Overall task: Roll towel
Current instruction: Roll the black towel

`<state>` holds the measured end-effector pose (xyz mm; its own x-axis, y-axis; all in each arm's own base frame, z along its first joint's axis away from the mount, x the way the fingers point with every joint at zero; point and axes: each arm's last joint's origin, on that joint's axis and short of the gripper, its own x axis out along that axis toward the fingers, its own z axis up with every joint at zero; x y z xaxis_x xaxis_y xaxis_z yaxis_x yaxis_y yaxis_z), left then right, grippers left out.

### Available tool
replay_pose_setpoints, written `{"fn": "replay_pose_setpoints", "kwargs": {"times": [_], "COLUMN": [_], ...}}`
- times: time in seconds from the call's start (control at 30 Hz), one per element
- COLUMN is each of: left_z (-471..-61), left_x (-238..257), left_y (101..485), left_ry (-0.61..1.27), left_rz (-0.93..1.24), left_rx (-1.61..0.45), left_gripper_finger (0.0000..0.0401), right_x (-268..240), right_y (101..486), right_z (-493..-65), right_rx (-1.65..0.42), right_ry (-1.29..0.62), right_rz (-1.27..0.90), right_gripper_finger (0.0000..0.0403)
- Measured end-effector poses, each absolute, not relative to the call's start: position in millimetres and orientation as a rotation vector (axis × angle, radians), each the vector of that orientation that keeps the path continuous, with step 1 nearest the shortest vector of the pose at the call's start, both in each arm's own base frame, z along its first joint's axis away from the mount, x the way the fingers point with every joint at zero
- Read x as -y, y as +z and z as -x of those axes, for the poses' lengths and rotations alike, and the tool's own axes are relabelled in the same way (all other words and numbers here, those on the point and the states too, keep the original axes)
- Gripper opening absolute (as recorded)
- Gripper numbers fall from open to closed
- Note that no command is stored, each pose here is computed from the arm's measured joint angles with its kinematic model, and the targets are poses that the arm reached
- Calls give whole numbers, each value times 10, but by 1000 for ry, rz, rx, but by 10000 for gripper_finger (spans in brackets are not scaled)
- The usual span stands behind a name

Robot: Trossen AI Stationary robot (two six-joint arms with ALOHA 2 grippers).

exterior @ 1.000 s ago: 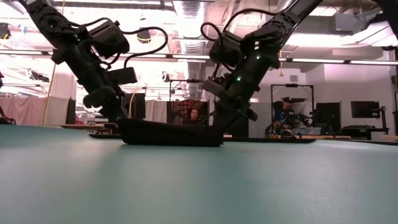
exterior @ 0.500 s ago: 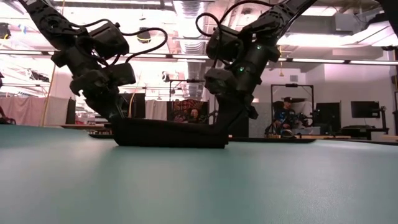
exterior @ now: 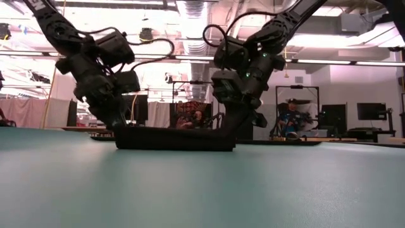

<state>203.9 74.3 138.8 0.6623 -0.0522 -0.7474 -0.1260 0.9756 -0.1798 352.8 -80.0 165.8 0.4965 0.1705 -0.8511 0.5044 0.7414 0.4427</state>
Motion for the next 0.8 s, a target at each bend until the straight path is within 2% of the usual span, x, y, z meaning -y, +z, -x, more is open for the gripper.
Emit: {"fn": "replay_pose_setpoints", "kwargs": {"times": [0.27,0.5,0.8], "left_z": [-2152,-2160,-2091], "left_x": [-798,-793,-768], "left_y": [1144,1154,1387], "left_ry": [67,42,19], "left_rz": [227,276,286], "left_rx": [-899,-891,-811], "left_gripper_finger": [0,0,0], "right_x": [818,893,855], "right_y": [1510,1454,1793], "right_z": [-3419,-3349,-3417], "right_rx": [-1084,-1092,-991], "right_ry": [-316,-353,-282], "right_rz": [-742,-771,-712], "right_gripper_finger": [19,19,19]}}
